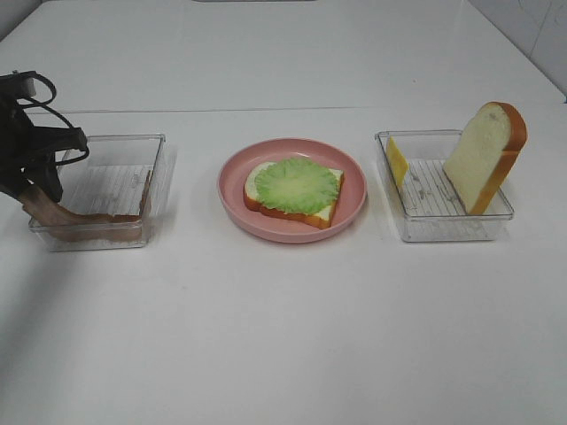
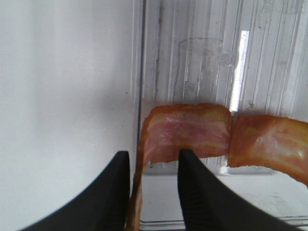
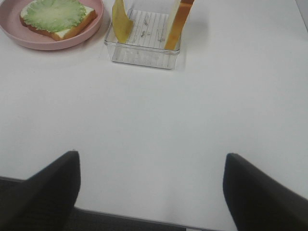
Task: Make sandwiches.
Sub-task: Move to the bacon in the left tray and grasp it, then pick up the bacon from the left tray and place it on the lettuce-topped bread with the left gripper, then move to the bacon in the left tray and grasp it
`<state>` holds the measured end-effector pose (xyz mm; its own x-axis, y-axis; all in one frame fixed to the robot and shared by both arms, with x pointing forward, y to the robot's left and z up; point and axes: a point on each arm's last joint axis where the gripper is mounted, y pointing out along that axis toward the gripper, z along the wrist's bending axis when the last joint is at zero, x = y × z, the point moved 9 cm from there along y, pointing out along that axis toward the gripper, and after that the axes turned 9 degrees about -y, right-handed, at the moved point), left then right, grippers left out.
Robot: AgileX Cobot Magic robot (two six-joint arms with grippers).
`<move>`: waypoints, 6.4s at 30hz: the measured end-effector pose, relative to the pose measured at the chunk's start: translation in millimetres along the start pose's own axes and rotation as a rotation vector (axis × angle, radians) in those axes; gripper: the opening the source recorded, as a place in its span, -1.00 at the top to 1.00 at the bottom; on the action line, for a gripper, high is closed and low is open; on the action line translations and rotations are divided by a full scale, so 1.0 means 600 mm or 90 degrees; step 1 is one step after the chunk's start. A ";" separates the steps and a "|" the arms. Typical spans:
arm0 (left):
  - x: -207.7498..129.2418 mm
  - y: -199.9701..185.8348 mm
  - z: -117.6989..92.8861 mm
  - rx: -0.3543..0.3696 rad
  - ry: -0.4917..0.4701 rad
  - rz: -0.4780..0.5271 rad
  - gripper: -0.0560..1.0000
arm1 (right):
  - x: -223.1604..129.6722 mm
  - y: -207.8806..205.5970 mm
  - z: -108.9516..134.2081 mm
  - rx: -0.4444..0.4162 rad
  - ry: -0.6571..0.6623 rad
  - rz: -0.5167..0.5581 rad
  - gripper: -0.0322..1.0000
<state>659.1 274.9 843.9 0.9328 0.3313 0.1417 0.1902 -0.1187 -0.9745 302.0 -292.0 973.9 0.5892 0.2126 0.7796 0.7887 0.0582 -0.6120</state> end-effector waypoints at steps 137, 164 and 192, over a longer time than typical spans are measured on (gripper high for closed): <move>-0.038 0.041 -0.454 -0.327 0.126 0.011 0.63 | 0.000 0.000 0.000 0.000 0.000 0.000 -0.62; 0.006 -0.039 -0.429 -0.198 0.220 -0.040 -0.77 | 0.000 0.000 0.000 0.000 0.000 0.000 -0.62; -0.009 -0.087 -0.302 -0.006 0.210 -0.026 -0.77 | 0.000 0.000 0.000 0.000 0.000 0.000 -0.62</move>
<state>699.9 109.7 925.4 0.9727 0.0153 0.2314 0.2315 -0.1211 -0.9653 302.0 -292.0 973.9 0.5892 0.2126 0.7796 0.7887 0.0582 -0.6120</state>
